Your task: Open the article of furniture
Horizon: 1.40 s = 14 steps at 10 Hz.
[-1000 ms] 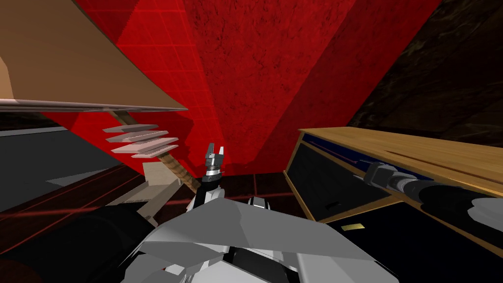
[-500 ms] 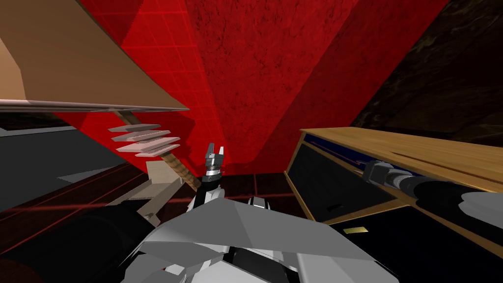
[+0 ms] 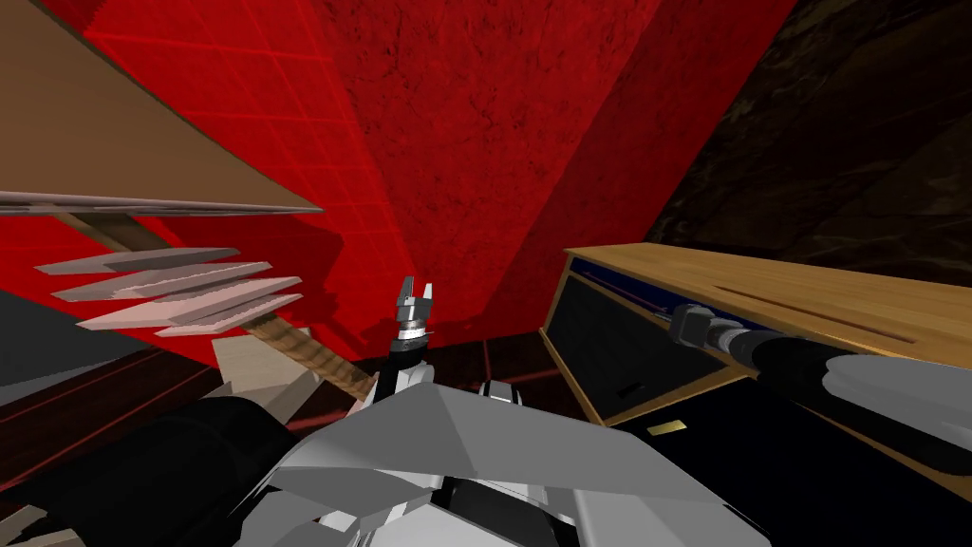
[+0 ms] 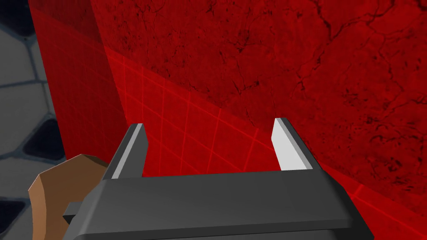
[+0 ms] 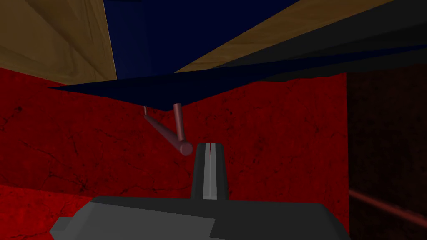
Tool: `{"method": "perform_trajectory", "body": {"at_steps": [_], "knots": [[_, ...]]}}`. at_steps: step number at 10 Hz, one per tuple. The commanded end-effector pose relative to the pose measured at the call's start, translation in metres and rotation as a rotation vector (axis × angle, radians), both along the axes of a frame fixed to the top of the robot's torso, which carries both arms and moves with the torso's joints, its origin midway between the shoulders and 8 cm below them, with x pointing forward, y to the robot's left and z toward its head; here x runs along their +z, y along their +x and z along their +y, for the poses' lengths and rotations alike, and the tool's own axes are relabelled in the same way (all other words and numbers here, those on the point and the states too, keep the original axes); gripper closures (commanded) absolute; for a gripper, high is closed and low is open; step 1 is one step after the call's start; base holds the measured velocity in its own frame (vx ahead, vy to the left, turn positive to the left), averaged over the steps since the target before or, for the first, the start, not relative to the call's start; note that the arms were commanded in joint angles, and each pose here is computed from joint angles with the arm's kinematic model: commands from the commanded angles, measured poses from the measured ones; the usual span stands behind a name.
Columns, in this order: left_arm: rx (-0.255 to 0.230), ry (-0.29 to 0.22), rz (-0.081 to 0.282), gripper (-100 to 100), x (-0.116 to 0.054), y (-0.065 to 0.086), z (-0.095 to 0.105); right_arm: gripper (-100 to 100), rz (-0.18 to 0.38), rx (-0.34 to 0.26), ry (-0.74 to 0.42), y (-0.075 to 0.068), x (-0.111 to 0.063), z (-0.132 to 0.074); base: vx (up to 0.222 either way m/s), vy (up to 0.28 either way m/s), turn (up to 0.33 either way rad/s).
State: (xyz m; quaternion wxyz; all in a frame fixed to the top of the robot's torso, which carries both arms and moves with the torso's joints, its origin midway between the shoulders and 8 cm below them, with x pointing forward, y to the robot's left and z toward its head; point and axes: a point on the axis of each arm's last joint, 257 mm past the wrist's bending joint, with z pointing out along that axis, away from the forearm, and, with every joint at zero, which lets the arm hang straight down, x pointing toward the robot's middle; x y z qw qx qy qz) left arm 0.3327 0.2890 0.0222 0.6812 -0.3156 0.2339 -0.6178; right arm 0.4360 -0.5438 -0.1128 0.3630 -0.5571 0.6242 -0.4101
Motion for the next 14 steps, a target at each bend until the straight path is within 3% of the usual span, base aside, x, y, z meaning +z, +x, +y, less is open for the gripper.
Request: {"method": "perform_trajectory", "body": {"at_steps": [1,2,4,5,6,8,10,11,14], "knots": [[0.0,0.0,0.0,0,0.0,0.0,0.0,100,0.007,0.058,0.004,0.006,-0.004,0.03,0.072,0.012,-0.233],[0.0,0.0,0.0,0,0.0,0.0,0.0,100,0.005,0.06,0.005,0.007,-0.004,0.031,0.035,0.011,-0.006],[0.0,0.0,0.0,0,0.0,0.0,0.0,100,0.012,0.152,-0.002,0.013,-0.006,0.076,0.102,0.023,-0.38],[0.0,0.0,0.0,0,0.0,0.0,0.0,100,0.003,0.171,0.007,0.016,-0.002,0.087,0.114,0.031,-0.283],[0.0,0.0,0.0,0,0.0,0.0,0.0,100,0.015,0.172,0.011,0.013,-0.009,0.088,0.051,0.025,-0.023],[0.0,0.0,0.0,0,0.0,0.0,0.0,100,0.003,0.171,0.007,0.016,-0.002,0.087,-0.001,0.004,0.026],[0.0,0.0,0.0,0,0.0,0.0,0.0,100,0.002,0.263,-0.004,0.017,0.0,0.131,0.082,0.036,-0.421],[0.0,0.0,0.0,0,0.0,0.0,0.0,100,0.007,0.273,0.004,0.015,-0.002,0.138,0.116,0.049,-0.273],[0.0,0.0,0.0,0,0.0,0.0,0.0,100,0.0,0.37,-0.006,0.011,0.005,0.184,0.122,0.054,-0.348]]}}
